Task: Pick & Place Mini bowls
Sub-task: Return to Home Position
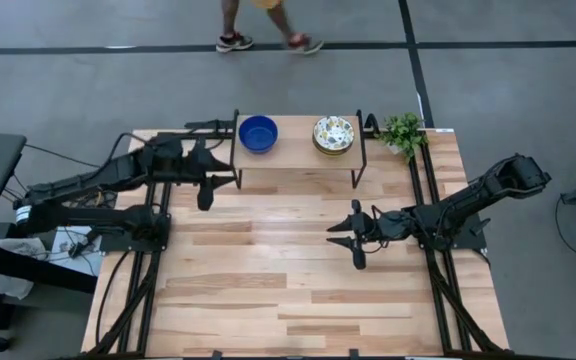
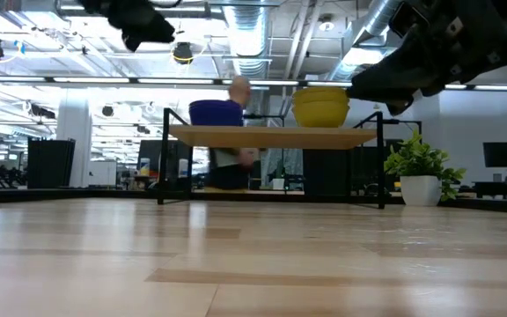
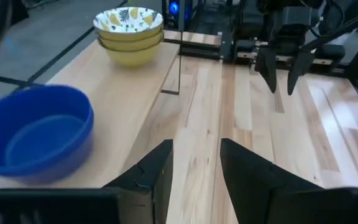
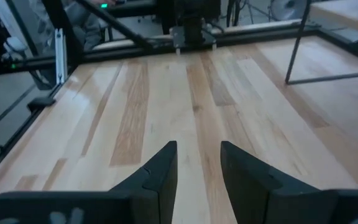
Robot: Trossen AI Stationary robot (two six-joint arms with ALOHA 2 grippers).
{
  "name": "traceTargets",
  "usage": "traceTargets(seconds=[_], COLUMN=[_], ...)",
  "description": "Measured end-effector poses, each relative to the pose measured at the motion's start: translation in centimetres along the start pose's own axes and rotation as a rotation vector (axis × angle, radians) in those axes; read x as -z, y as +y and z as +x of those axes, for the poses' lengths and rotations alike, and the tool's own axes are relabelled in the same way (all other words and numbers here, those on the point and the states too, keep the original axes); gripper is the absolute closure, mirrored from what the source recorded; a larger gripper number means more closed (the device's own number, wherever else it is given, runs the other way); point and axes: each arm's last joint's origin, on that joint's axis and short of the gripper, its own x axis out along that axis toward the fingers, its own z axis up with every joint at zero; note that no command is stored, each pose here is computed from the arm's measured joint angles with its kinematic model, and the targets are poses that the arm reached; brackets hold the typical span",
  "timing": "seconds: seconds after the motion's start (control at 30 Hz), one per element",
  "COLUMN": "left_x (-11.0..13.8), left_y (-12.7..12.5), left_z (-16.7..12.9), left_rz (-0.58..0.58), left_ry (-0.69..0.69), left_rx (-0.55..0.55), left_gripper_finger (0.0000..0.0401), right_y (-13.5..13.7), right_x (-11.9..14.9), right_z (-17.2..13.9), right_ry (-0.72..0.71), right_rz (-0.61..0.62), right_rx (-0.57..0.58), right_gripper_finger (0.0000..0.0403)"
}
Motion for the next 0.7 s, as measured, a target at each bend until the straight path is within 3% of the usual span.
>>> traceTargets(seconds=[0.47, 0.7], left_x=[9.0, 12.3], left_y=[-0.6, -1.0], left_z=[0.1, -0.7], left_rz=[-0.119, -0.145], left_ry=[-0.088, -0.151], left_rx=[0.001, 0.029], left_gripper_finger=[0.0270, 0.0270], right_y=[-0.8, -0.4], right_x=[-0.7, -0.6], right_z=[-0.1, -0.2], right_ry=[-0.045, -0.038], right_rz=[0.021, 0.033], right_rx=[0.026, -0.006], right_gripper_finger=[0.0291, 0.0291])
